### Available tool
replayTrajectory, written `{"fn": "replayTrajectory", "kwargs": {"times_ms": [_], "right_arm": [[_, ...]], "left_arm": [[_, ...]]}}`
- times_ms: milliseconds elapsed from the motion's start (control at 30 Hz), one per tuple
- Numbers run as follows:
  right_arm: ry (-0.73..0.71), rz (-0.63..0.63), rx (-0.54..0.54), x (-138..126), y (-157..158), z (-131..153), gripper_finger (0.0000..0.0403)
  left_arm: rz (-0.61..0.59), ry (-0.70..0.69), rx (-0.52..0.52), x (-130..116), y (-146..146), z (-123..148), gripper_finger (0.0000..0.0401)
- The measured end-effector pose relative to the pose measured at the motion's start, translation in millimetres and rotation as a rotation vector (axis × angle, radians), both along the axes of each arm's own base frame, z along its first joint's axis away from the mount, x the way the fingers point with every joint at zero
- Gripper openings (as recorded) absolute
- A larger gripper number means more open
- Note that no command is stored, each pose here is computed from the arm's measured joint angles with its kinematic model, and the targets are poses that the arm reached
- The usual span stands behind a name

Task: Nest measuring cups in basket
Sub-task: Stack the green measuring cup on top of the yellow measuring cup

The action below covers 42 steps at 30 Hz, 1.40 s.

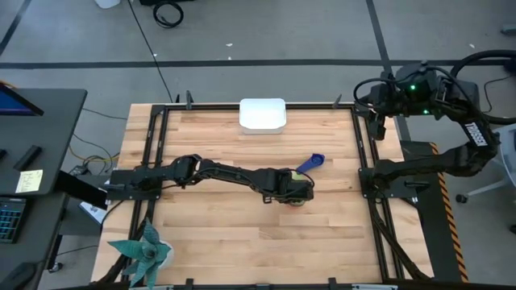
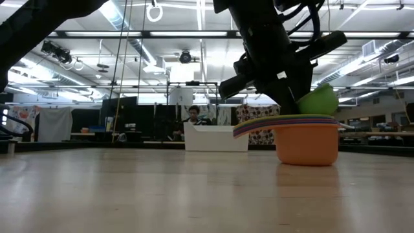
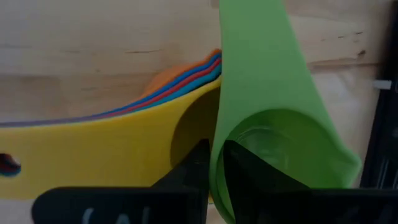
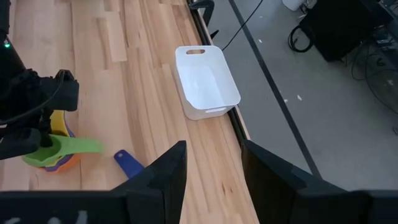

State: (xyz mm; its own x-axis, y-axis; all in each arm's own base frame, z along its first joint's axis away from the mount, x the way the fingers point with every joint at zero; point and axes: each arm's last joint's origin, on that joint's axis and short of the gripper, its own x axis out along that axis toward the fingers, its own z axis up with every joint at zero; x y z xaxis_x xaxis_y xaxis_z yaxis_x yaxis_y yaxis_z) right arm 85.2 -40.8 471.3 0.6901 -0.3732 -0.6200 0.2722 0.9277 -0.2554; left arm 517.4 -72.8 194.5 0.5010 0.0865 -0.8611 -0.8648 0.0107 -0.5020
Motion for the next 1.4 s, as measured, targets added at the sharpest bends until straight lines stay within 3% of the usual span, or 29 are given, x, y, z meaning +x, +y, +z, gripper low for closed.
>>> {"fn": "replayTrajectory", "kwargs": {"times_ms": [167,400,600,1100,1400], "right_arm": [[-0.006,0.000,-0.003,-2.4,1.1,0.5,0.0158],[-0.013,0.000,-0.006,-4.9,2.3,1.0,0.0158],[-0.013,0.000,-0.007,-4.9,2.3,1.0,0.0158],[-0.013,0.001,-0.008,-4.8,2.2,1.1,0.0158],[-0.010,0.007,-0.014,-4.8,2.2,1.1,0.0158]], "left_arm": [[-0.068,0.013,0.037,-0.5,0.0,-0.3,0.0051],[-0.022,0.086,-0.010,-7.5,1.2,-2.2,0.0014],[-0.031,0.090,-0.008,-7.7,1.0,-2.3,0.0027],[-0.272,0.073,0.003,-3.2,12.0,-1.3,0.0036],[-0.254,0.066,-0.010,-1.7,20.2,-1.0,0.0036]]}}
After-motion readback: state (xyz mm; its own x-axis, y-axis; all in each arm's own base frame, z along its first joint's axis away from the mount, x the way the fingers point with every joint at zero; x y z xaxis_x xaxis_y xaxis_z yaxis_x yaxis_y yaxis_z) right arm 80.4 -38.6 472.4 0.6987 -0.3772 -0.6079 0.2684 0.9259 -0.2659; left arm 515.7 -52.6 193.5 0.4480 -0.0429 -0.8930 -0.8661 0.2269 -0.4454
